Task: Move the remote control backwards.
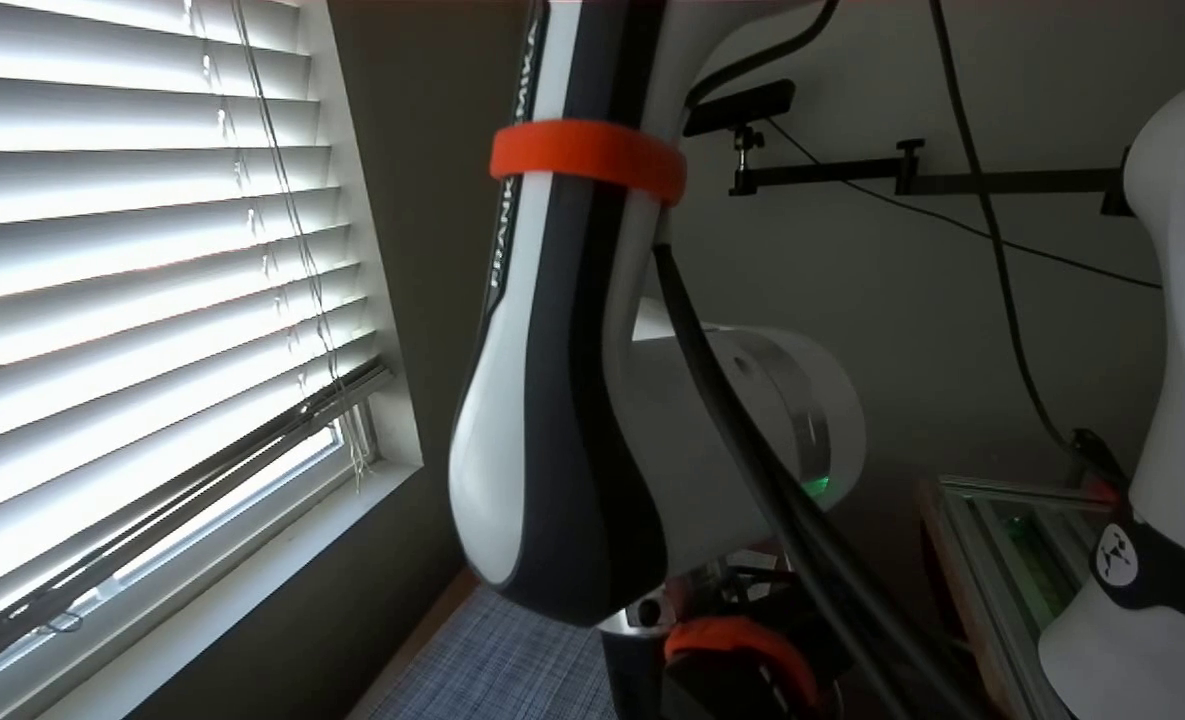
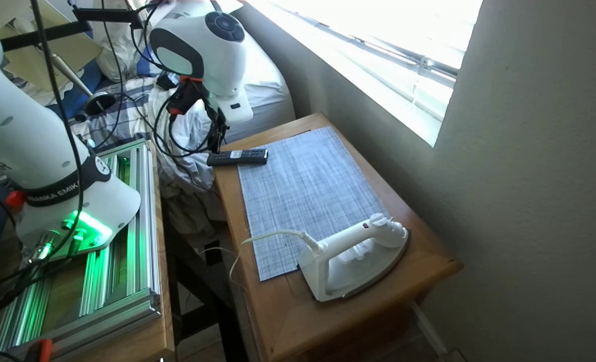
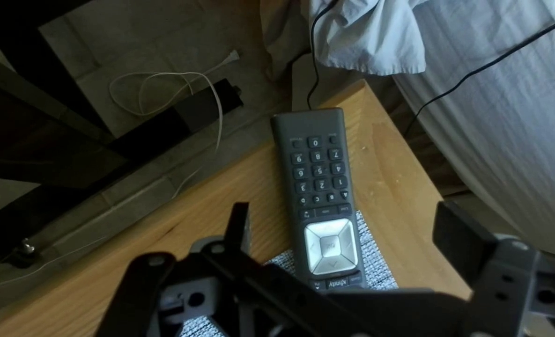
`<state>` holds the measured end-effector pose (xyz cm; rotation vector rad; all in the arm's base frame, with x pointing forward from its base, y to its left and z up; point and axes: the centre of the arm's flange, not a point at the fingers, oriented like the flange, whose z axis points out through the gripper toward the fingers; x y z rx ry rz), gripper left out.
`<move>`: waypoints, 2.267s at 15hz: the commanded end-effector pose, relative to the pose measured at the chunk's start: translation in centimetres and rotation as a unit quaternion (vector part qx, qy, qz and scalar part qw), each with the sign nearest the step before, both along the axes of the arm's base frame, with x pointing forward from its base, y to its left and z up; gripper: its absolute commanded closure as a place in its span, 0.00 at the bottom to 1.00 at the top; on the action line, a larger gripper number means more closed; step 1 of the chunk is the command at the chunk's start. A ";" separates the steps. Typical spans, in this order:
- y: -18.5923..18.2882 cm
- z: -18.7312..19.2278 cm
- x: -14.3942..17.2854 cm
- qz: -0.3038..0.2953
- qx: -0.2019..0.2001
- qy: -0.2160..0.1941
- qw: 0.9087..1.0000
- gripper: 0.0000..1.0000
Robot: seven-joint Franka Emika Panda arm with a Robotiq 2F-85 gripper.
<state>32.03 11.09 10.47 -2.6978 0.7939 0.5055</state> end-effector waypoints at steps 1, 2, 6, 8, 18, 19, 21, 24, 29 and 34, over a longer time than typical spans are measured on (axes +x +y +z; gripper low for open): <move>-0.1 -0.9 0.2 -0.002 -0.010 0.005 1.000 0.00; 0.0 -1.7 0.2 -0.002 -0.013 0.005 1.000 0.00; 0.8 -3.8 0.3 -0.002 -0.020 -0.020 1.000 0.00; 1.6 -4.6 0.4 0.003 -0.017 -0.031 0.999 0.00; 3.2 -7.6 1.0 0.029 -0.064 -0.048 0.996 0.13; 3.2 -7.9 1.1 0.028 -0.067 -0.049 0.996 0.12; 3.3 -8.3 1.2 0.029 -0.068 -0.051 0.996 0.15; 3.4 -8.4 1.4 0.029 -0.071 -0.055 0.996 0.43; 3.5 -7.8 1.3 0.032 -0.071 -0.061 0.995 0.69; 3.4 -4.5 0.7 0.047 -0.047 -0.061 0.996 0.69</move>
